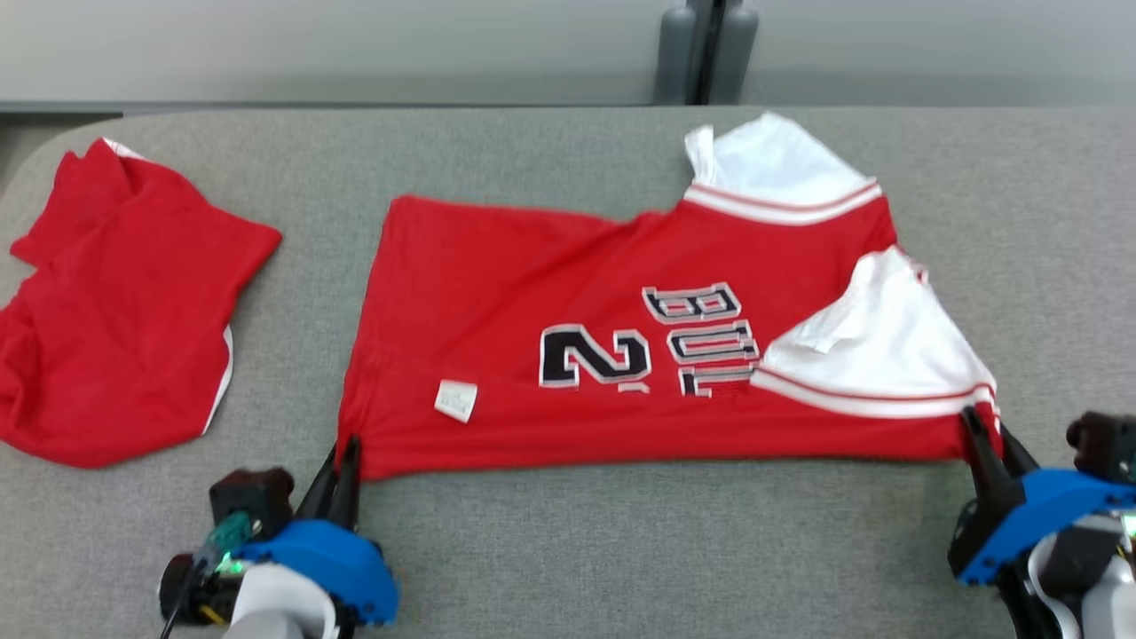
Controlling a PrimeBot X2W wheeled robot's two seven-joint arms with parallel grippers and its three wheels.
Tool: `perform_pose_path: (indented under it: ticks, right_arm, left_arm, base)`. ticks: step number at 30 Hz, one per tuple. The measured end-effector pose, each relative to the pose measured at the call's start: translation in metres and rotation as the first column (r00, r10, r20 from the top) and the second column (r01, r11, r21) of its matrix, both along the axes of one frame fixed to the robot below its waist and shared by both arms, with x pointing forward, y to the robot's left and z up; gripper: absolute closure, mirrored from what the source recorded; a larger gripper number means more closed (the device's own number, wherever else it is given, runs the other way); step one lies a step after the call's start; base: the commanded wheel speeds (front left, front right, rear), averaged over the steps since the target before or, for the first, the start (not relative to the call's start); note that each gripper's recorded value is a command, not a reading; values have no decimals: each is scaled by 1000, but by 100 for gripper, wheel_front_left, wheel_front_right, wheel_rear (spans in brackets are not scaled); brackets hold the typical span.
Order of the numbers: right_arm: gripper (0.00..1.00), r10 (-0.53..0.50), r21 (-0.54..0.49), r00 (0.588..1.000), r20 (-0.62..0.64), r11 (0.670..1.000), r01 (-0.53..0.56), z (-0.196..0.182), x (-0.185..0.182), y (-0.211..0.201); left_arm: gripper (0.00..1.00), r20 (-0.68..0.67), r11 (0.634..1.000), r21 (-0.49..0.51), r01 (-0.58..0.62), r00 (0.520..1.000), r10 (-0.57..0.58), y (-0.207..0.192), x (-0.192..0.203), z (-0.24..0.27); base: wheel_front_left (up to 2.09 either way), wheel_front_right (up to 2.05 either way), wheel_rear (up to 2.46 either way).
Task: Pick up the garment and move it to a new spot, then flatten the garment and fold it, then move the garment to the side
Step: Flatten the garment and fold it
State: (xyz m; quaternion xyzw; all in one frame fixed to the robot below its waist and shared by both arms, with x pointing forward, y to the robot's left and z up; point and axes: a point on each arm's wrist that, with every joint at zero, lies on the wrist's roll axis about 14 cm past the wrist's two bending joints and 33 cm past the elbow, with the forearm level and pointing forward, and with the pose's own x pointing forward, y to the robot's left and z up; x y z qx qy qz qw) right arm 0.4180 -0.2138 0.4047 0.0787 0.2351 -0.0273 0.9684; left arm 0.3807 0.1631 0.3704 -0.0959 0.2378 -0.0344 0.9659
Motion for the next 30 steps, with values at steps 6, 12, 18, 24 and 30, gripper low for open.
perform_pose_path:
  ticks: [6, 12, 18, 24, 30]
  right_arm:
    - [100, -46, 12, 999, -12, 999, 46, 10, -32, -17]
    - [0, -55, 45, 993, -109, 997, 60, -10, -53, -19]
    - [0, -28, 26, 996, -86, 999, 30, -2, -45, -13]
    - [0, 74, -59, 996, 51, 996, -71, 55, 15, 8]
    - [0, 200, -116, 978, 51, 974, -194, 84, 79, 27]
  left_arm:
    - [100, -79, 1000, 6, 16, 997, -16, -2, -36, -1]
    - [57, -164, 1000, -25, 12, 986, -16, -7, -66, -8]
    - [0, -161, 999, -37, 25, 986, -30, -11, -64, -1]
    - [0, -46, 992, 18, 122, 992, -121, -12, -2, 35]
    - [0, -67, 957, 65, 283, 958, -278, -21, 70, 49]
  base:
    - [0, 0, 0]
    - [0, 0, 0]
    - [0, 0, 0]
    - [0, 0, 0]
    - [0, 0, 0]
